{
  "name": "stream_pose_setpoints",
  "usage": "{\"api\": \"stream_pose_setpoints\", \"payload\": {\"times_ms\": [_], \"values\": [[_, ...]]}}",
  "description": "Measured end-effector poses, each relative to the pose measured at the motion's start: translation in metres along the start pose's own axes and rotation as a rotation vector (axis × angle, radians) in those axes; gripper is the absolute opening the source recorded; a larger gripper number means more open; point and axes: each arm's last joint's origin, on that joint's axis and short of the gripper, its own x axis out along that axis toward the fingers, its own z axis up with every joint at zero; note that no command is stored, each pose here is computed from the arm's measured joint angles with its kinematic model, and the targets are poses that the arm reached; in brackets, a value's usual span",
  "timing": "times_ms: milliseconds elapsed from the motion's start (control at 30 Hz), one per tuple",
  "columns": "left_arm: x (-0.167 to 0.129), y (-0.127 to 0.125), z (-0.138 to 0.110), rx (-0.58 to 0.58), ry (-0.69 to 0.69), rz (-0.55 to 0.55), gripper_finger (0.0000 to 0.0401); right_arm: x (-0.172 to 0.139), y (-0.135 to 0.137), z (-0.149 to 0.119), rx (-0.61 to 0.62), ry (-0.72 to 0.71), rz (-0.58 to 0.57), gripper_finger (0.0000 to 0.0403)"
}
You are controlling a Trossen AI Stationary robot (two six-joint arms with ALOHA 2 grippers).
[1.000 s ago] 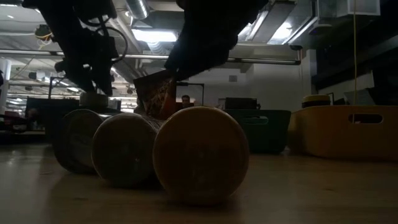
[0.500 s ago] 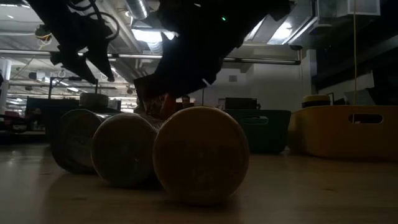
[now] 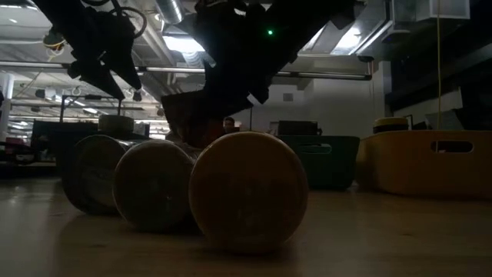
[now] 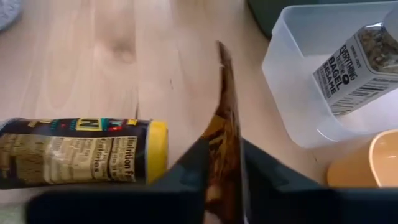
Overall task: Sort spices by type
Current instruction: Put the orange seasoning pack into the left yellow bin
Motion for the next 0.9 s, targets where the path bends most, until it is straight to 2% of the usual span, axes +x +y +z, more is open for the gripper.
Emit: {"api": "stream_pose_setpoints", "payload": {"times_ms": [67, 133, 300, 467, 667, 900], "values": [[-0.001, -0.002, 0.0, 0.002, -0.008, -0.018, 0.0318, 0.0, -0.001, 0.0, -0.001, 0.001, 0.002, 0.002], [-0.002, -0.004, -0.001, 0.008, -0.011, -0.033, 0.0318, 0.0, -0.001, 0.0, -0.012, 0.001, 0.002, 0.001], [-0.004, -0.008, -0.004, 0.033, -0.004, -0.054, 0.0318, -0.005, 0.0, 0.014, -0.021, -0.021, 0.006, 0.0026], [-0.006, -0.011, -0.006, 0.049, -0.001, -0.074, 0.0318, -0.016, -0.005, 0.036, -0.087, 0.008, -0.008, 0.0005], [-0.008, -0.014, -0.007, 0.069, -0.006, -0.098, 0.0318, -0.031, -0.024, 0.066, -0.088, 0.057, -0.038, 0.0009], [-0.009, -0.015, -0.008, 0.091, -0.01, -0.106, 0.0318, -0.046, -0.039, 0.081, -0.114, 0.122, -0.065, 0.0005]]}}
